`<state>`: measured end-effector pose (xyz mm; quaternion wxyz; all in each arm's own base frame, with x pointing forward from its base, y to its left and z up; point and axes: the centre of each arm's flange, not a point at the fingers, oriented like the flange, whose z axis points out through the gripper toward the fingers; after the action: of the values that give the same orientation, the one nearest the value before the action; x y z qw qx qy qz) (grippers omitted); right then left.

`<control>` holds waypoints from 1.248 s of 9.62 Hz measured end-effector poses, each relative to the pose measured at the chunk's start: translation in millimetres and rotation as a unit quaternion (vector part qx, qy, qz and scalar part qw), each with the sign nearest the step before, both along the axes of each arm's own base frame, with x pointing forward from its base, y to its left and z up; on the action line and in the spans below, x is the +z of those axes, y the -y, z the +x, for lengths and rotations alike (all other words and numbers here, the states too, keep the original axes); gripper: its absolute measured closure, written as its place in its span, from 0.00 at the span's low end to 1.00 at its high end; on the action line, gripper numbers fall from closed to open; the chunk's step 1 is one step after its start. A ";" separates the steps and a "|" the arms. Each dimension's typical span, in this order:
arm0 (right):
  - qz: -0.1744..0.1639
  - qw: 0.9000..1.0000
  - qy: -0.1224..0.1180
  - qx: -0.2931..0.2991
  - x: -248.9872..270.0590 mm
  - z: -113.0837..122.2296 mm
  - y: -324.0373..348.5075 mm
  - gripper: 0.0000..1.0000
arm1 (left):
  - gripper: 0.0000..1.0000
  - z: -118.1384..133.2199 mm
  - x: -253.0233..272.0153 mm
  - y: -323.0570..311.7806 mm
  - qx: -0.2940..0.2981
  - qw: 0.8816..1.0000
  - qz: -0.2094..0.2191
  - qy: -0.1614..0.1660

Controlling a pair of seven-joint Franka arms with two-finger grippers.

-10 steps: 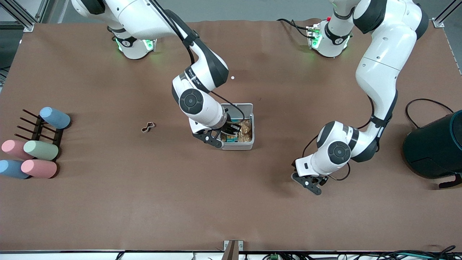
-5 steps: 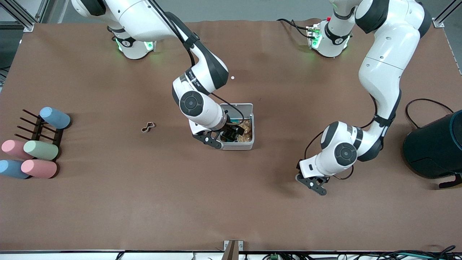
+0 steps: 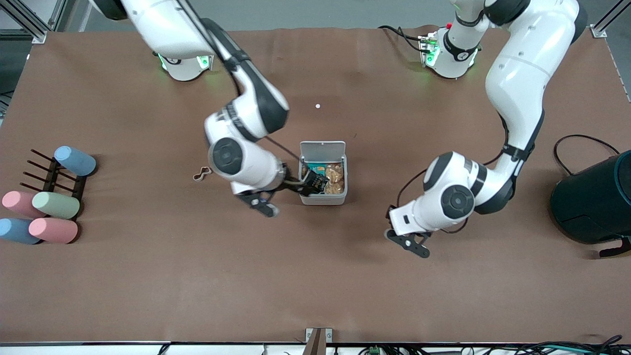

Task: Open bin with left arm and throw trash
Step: 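Drop the tape in the bin with the left gripper while the right gripper reaches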

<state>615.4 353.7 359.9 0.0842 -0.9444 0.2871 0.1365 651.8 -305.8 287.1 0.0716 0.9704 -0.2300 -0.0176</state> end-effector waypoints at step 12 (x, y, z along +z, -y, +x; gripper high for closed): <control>-0.088 0.995 0.036 -0.024 -137.1 -95.4 255.0 0.07 | 0.24 -98.4 22.3 138.4 0.087 0.995 0.032 -0.040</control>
<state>520.0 98.7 222.9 0.0139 -0.9454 0.3171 0.0745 553.4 -444.2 309.4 0.0510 0.9870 -0.1415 -0.0571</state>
